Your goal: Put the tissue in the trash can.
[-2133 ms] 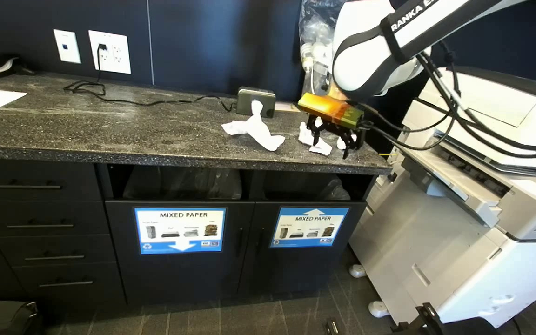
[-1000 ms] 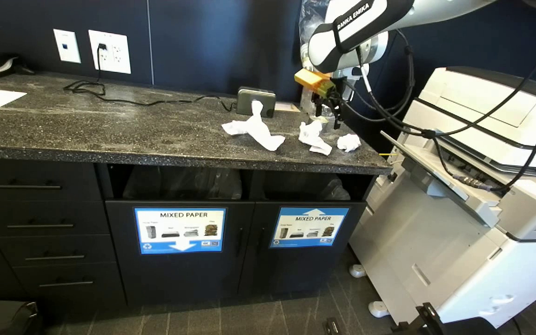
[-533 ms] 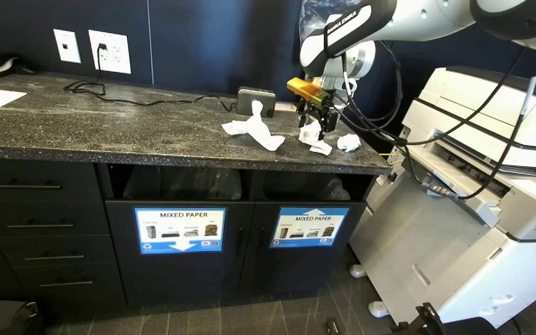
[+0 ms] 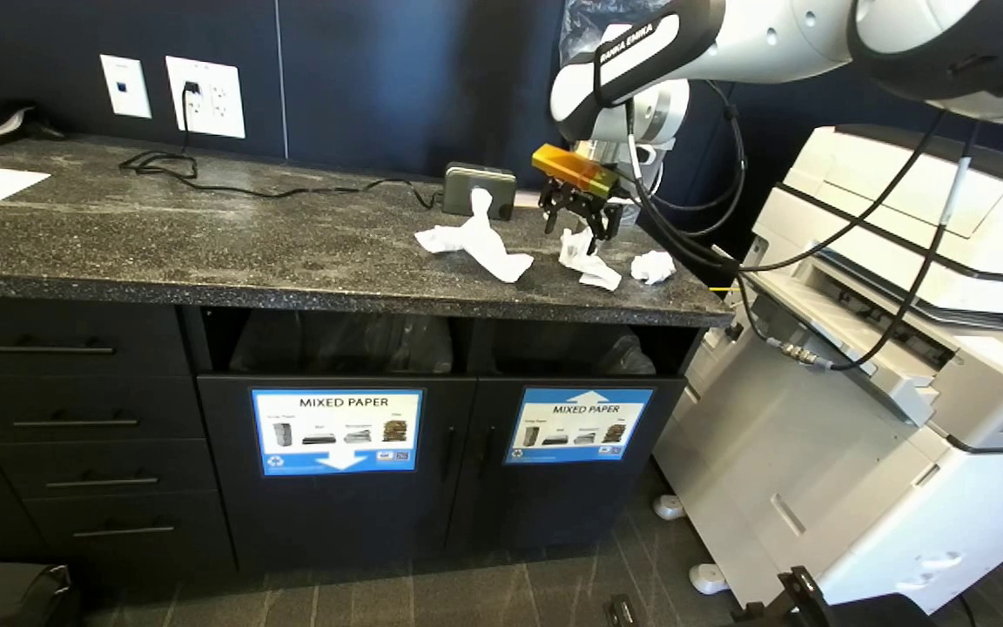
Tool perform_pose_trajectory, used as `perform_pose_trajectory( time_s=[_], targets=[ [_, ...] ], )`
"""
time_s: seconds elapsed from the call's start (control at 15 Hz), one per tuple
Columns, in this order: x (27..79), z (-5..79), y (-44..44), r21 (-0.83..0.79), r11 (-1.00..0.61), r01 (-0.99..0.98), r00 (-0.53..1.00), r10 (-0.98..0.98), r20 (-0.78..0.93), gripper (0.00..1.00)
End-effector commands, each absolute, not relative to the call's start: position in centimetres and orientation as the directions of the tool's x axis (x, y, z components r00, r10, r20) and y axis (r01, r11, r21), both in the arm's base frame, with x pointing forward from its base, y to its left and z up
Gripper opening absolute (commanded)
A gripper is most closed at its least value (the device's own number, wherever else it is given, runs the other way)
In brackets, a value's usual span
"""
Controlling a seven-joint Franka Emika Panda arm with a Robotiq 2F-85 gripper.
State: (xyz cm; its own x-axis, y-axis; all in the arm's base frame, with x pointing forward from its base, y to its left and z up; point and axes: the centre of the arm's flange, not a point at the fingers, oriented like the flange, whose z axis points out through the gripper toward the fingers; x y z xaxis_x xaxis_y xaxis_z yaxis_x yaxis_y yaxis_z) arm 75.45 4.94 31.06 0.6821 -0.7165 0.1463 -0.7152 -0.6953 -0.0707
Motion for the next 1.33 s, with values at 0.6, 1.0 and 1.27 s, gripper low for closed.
perform_pose_trajectory(
  time_s=[0.6,1.0,1.27],
  targets=[
    [78.7,31.1,5.3,0.004,-0.866,-0.501,0.821,-0.473,0.319,1.0],
    [79.1,29.9,3.8,0.071,-0.88,-0.469,0.838,-0.419,0.349,1.0],
    [79.4,28.6,3.1,0.078,-0.885,-0.459,0.843,-0.406,0.354,1.0]
  ],
)
